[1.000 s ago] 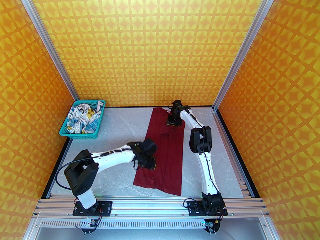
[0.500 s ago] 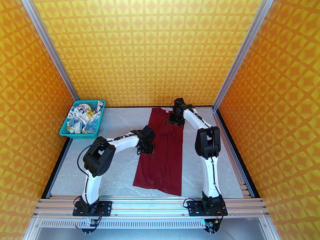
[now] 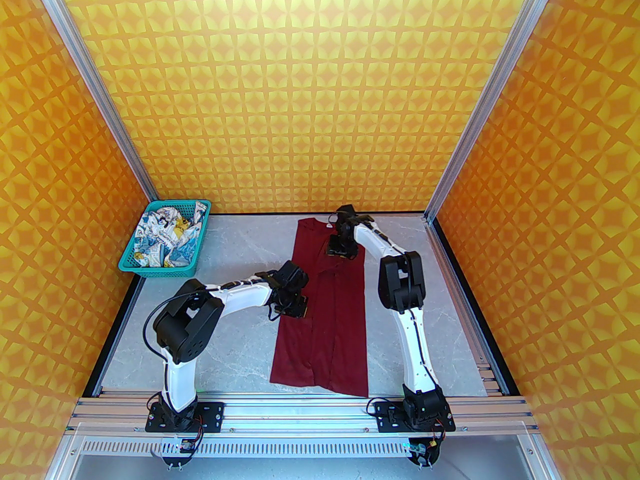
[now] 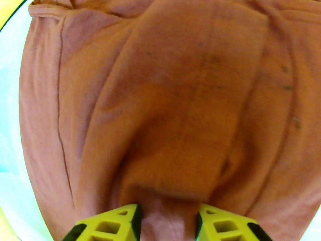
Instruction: Fold and stack the mixed laundry pile
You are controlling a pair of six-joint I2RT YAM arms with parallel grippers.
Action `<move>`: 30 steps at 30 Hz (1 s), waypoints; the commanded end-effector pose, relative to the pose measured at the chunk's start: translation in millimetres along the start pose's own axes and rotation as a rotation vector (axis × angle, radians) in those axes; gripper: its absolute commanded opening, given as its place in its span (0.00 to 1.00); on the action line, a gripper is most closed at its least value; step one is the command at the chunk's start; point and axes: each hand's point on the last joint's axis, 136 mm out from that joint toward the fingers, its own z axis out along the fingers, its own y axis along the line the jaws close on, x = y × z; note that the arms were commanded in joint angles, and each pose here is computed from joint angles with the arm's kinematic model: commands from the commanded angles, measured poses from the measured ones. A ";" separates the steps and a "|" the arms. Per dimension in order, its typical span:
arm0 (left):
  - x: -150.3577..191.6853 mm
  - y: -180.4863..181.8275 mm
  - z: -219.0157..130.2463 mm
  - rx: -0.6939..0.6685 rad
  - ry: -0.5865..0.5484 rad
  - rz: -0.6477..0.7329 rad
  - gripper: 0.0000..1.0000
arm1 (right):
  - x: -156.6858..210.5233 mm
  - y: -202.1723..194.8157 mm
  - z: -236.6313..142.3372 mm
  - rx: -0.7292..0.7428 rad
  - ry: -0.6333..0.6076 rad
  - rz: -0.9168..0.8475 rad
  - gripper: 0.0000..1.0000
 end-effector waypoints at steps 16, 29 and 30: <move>9.4 45.7 -1.1 -0.037 0.002 -0.141 0.01 | -12.0 54.1 47.8 -0.121 -0.049 0.035 0.38; -17.0 40.1 -39.2 -0.025 -0.066 -0.116 0.21 | -47.3 74.1 21.1 -0.183 -0.156 0.043 0.41; -18.5 38.4 -43.4 -0.022 -0.074 -0.116 0.23 | -50.2 76.8 9.8 -0.188 -0.169 0.034 0.42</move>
